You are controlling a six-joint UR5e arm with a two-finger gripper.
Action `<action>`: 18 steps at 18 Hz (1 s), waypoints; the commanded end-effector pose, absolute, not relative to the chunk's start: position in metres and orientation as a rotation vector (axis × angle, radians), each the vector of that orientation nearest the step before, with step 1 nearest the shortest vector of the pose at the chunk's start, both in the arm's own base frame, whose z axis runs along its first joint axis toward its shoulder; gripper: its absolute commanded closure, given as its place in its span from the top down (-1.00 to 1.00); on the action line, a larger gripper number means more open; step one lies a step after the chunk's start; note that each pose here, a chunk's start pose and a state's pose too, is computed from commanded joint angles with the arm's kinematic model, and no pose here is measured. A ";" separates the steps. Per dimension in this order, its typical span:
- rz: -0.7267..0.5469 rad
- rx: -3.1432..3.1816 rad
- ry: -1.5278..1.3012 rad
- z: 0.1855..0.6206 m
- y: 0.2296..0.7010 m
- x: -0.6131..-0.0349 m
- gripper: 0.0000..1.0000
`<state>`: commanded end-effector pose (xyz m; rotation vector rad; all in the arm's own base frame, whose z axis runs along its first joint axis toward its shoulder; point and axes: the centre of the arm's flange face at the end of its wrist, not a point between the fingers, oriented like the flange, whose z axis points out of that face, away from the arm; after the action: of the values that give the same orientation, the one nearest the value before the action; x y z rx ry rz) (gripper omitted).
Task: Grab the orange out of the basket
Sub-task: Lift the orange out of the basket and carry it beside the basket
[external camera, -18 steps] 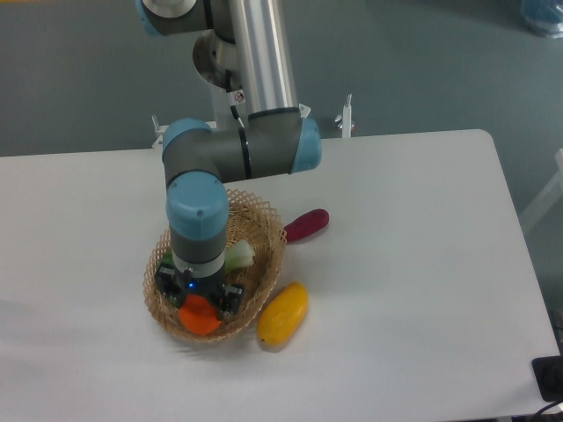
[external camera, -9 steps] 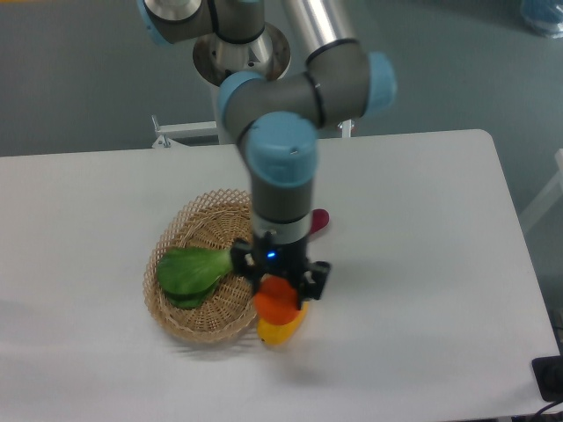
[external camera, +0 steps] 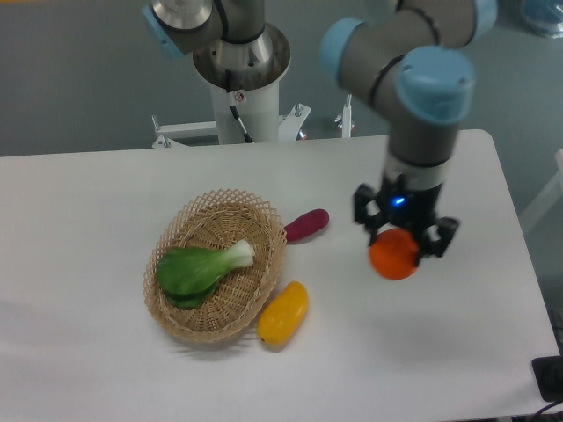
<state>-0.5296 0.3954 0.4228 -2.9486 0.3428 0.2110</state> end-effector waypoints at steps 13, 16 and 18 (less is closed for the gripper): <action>0.223 -2.951 0.337 0.426 0.361 -0.548 0.26; 0.210 -2.954 0.337 0.429 0.361 -0.548 0.26; 0.210 -2.954 0.337 0.429 0.361 -0.548 0.26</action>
<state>-0.5476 0.3607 0.4290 -2.9544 0.3368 0.2100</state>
